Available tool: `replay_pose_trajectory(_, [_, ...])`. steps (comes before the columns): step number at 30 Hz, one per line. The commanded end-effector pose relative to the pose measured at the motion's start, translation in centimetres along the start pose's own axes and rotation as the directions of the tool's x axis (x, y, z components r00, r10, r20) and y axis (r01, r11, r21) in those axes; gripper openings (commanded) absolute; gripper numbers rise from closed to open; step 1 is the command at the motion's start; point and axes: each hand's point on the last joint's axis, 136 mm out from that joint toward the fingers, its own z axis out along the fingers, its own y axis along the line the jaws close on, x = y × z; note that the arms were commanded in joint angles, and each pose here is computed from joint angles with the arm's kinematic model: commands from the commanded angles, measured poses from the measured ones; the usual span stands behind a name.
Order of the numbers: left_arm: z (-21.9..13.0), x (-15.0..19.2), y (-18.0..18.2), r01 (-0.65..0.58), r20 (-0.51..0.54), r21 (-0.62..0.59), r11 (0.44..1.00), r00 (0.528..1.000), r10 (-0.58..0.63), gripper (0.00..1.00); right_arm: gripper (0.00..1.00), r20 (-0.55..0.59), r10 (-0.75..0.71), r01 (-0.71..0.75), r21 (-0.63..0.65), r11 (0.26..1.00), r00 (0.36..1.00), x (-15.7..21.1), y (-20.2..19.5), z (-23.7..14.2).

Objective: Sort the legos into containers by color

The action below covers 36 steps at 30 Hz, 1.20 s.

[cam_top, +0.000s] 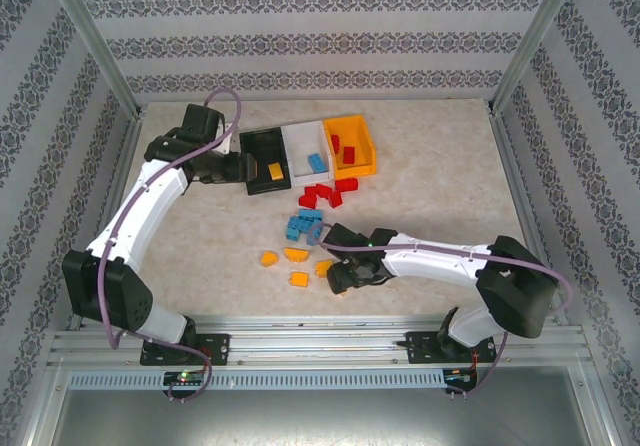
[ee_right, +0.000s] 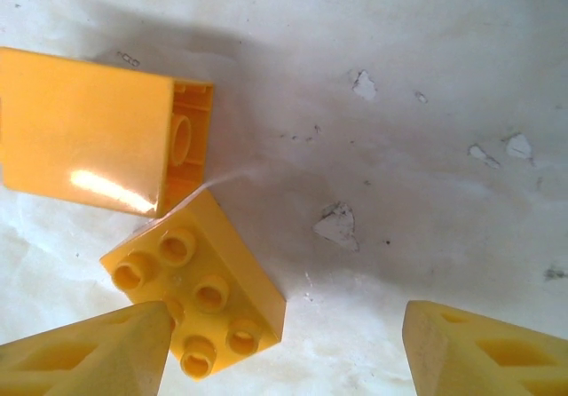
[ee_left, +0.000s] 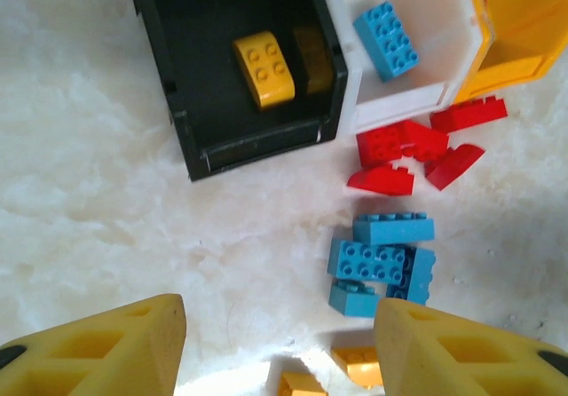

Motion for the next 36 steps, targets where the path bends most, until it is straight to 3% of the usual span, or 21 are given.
replay_pose_trajectory(1, [-1.5, 0.7, 0.2, 0.007, 0.018, 0.001, 1.0, 1.0, -0.007, 0.6, 0.7, 0.093, -0.022, 0.024, -0.027, 0.999, 0.995, -1.2, 0.5, -2.6])
replay_pose_trajectory(6, [-2.2, 1.9, -0.2, 0.012, 0.016, 0.029, 1.0, 1.0, -0.012, 0.6, 0.71, 0.06, -0.065, 0.071, -0.097, 0.993, 0.996, -0.7, 1.9, -2.2])
replay_pose_trajectory(18, [-1.9, 8.3, -1.3, 0.077, -0.119, 0.144, 0.987, 0.991, -0.06, 0.62, 0.69, -0.03, -0.141, 0.142, 0.034, 0.989, 0.99, -0.3, 1.4, 1.5])
replay_pose_trajectory(23, [-1.5, 11.8, -0.6, 0.065, -0.182, 0.127, 0.99, 0.982, -0.041, 0.64, 0.67, -0.03, -0.146, 0.147, 0.051, 0.988, 0.989, -0.9, 1.6, 2.4])
replay_pose_trajectory(26, [-1.0, 13.0, -0.2, 0.071, -0.21, 0.115, 0.991, 0.977, -0.046, 0.66, 0.59, -0.038, -0.148, 0.15, 0.036, 0.988, 0.988, -1.0, 2.1, 2.9])
replay_pose_trajectory(32, [-0.4, 13.2, -0.8, 0.082, -0.216, 0.159, 0.984, 0.975, -0.046, 0.67, 0.31, -0.033, -0.139, 0.14, 0.029, 0.99, 0.99, -1.1, 2.2, 2.6])
replay_pose_trajectory(36, [0.2, 13.4, -1.2, 0.094, -0.215, 0.198, 0.976, 0.975, -0.051, 0.67, 0.29, -0.003, -0.123, 0.123, 0.025, 0.992, 0.992, -1.1, 1.7, 0.7])
